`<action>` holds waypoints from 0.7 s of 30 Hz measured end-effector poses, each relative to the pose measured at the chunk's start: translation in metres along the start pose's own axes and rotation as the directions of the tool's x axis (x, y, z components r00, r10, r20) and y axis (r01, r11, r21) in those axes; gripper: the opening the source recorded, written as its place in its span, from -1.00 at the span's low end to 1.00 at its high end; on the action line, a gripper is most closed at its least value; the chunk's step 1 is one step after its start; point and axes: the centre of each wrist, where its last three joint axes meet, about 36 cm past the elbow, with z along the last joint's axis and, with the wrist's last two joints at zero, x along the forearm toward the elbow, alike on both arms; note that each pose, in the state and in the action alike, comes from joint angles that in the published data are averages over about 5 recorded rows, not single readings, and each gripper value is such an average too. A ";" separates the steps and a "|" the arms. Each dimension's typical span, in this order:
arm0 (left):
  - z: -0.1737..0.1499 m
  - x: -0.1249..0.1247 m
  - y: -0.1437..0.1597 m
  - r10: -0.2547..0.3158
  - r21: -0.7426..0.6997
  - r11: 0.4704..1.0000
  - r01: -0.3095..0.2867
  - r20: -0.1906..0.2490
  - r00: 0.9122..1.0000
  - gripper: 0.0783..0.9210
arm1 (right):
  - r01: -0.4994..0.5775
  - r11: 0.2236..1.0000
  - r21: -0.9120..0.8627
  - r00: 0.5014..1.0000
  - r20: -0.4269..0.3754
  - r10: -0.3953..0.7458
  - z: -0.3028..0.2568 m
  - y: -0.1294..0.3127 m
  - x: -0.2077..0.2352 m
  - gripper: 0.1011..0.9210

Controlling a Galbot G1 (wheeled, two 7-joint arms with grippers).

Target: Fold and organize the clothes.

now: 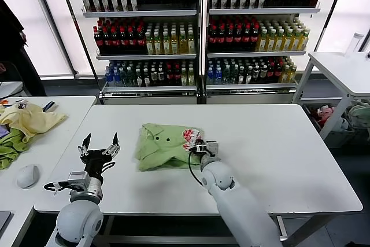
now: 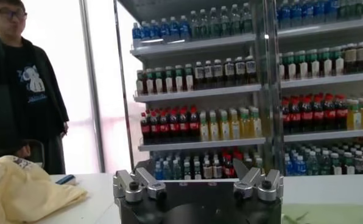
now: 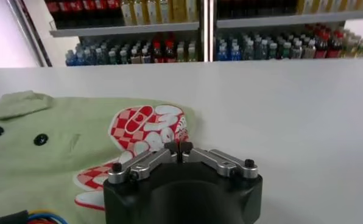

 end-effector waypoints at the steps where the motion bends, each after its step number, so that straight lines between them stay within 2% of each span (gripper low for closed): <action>1: 0.000 0.000 -0.001 0.003 -0.001 1.000 -0.003 0.000 1.000 0.77 | 0.000 1.000 0.022 1.000 0.008 0.000 -0.003 -0.008 -0.001 -0.97; 11: 0.000 0.003 -0.006 0.027 -0.011 1.000 -0.027 -0.009 1.000 0.77 | -0.017 0.976 0.217 0.998 0.058 0.005 -0.019 -0.088 0.001 -0.94; 15: -0.001 0.006 -0.009 0.036 -0.014 0.999 -0.036 -0.011 0.999 0.77 | -0.038 0.969 0.244 0.996 0.091 0.017 -0.018 -0.112 0.010 -0.73; 21: -0.001 0.012 -0.012 0.046 -0.012 0.999 -0.046 -0.014 0.999 0.77 | -0.082 0.970 0.229 0.978 0.204 0.034 -0.014 -0.131 0.034 -0.31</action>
